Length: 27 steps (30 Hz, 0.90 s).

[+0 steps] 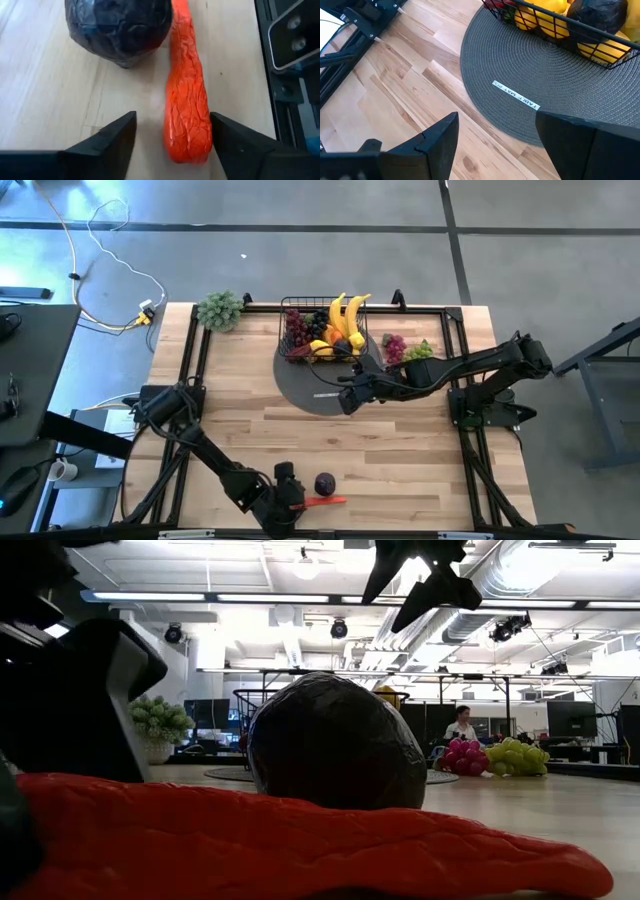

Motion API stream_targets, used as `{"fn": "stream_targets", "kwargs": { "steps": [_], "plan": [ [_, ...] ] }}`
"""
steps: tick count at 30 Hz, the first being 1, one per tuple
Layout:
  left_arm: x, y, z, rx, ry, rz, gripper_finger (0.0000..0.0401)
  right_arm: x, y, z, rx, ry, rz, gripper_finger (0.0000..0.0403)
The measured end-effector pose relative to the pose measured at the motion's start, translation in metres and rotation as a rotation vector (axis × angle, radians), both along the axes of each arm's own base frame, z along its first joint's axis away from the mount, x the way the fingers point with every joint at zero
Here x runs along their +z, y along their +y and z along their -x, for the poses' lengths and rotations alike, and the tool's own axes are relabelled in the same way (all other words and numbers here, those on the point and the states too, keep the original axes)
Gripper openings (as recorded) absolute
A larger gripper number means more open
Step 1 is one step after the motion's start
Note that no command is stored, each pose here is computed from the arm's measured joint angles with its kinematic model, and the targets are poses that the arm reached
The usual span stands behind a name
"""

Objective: Build produce basket
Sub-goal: Put the orange carrot into the black wire basket

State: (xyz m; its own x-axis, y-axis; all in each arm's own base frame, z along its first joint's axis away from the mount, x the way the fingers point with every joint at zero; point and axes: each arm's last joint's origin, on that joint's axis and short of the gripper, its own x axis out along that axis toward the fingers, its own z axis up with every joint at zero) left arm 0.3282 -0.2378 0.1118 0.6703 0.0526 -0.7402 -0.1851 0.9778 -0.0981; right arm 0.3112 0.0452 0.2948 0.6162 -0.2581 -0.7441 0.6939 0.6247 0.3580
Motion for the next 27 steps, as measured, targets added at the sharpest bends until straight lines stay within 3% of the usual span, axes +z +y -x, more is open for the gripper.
{"fn": "stream_targets", "kwargs": {
  "steps": [12,27],
  "plan": [
    [0.000,-0.004,0.001,-0.163,0.022,-0.058,0.0068,-0.002,0.000,0.002,-0.005,0.029,0.002,0.0245],
    [0.024,0.000,0.000,-0.228,-0.009,-0.066,0.0068,-0.004,-0.001,0.005,-0.015,0.064,0.022,0.0245]
  ]
}}
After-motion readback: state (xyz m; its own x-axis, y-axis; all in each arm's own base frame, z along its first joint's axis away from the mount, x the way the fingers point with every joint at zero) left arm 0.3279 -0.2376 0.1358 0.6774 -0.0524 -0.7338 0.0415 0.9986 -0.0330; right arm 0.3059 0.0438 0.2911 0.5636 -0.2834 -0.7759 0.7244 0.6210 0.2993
